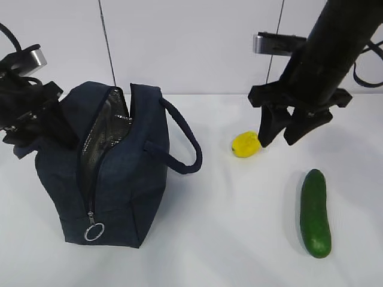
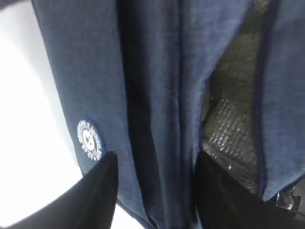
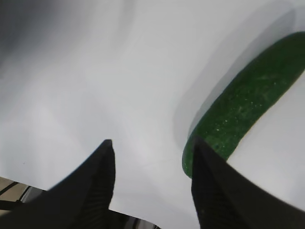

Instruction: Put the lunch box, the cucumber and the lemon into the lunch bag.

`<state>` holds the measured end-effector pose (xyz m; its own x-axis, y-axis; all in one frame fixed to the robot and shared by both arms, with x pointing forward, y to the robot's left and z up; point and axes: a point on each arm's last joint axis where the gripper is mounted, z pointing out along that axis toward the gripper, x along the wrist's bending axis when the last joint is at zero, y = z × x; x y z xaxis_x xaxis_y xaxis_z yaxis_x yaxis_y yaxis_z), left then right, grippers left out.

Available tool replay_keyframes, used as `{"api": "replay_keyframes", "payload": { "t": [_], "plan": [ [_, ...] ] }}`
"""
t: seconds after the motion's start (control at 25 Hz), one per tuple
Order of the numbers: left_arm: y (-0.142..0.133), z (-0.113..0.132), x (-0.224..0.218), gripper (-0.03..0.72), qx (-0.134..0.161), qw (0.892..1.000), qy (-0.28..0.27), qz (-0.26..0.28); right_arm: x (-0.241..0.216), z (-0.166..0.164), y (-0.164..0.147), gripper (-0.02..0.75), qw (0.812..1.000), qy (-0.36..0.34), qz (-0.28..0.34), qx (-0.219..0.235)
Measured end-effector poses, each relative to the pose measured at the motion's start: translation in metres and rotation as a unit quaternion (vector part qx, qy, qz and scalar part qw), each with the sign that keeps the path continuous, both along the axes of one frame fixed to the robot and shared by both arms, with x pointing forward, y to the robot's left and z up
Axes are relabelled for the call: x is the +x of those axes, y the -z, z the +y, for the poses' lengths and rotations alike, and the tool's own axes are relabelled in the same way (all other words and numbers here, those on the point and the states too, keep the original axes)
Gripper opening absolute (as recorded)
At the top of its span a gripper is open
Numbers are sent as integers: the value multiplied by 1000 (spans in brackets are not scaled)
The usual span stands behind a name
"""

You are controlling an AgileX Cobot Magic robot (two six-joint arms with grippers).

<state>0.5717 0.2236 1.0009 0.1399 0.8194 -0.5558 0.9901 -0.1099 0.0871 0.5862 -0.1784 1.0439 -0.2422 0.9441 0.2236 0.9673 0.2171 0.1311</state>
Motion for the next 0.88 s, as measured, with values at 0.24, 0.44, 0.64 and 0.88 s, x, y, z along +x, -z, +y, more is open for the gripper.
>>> {"api": "replay_keyframes", "payload": {
  "t": [0.24,0.44,0.64,0.88],
  "plan": [
    [-13,-1,1,372,-3,1000,12,-8,-12,-8,19,375,998,29,37,-33],
    [-41,1,13,375,10,998,17,-58,-13,-11,21,375,996,63,44,-48],
    [-56,7,11,375,48,995,21,-84,-15,-16,24,375,992,91,48,-67],
    [-58,9,9,375,59,995,22,-83,-40,-30,32,375,984,124,63,-114]
  ]
}}
